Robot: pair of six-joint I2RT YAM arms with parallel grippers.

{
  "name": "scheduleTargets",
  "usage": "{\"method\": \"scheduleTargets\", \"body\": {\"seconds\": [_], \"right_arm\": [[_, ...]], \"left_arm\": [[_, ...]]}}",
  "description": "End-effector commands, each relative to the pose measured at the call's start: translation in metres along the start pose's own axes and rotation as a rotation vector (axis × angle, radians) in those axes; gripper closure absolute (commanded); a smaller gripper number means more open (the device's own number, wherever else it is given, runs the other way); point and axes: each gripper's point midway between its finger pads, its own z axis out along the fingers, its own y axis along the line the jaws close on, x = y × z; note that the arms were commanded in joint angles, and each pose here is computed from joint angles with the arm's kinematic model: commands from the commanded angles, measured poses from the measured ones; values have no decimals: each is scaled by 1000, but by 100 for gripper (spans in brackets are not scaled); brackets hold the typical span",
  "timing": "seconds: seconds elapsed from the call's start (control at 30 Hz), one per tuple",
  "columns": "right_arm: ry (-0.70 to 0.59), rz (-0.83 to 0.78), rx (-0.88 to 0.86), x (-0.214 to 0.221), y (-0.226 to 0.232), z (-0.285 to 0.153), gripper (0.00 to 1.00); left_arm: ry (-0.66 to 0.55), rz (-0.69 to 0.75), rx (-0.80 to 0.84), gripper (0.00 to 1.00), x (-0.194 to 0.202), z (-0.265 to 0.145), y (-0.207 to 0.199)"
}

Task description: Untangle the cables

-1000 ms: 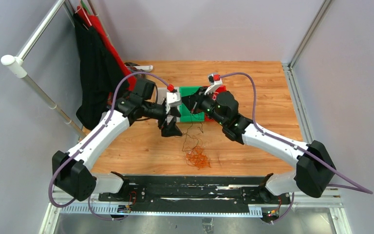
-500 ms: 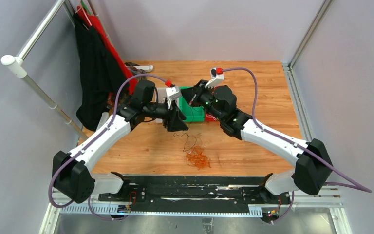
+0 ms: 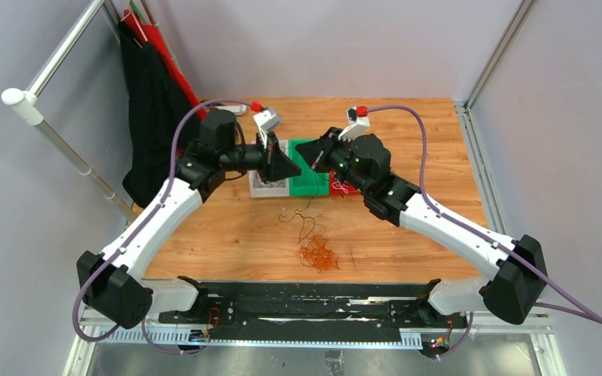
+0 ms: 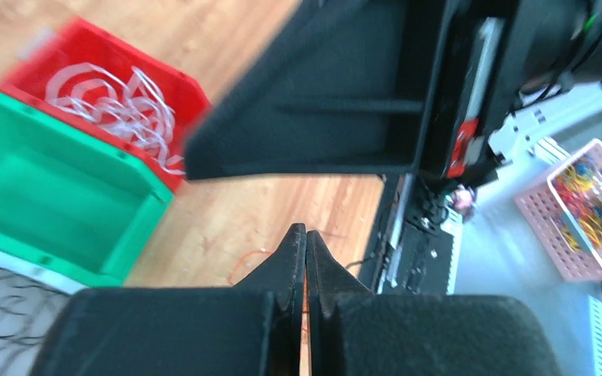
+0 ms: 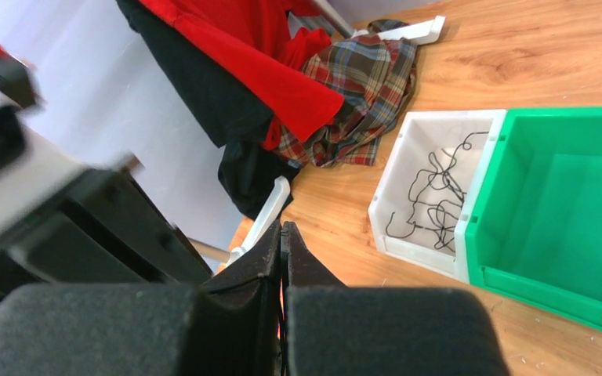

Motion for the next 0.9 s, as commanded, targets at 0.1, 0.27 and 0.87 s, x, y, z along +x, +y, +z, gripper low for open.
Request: {"method": "scheduleTargets", "body": {"seconds": [0.1,0.27,0.87], "right_arm": [[126,-55,-35,19,5,-16,99],[186,-98,-28,36,-6,-18,99],[74,111,-73,-19,50,12,99]], "left_arm": [[-146,206,-255,99,-78,-58,9],[-210,330,-374,99,-107,-90,10],[-42,418,28,21,22,-31,-41]]}}
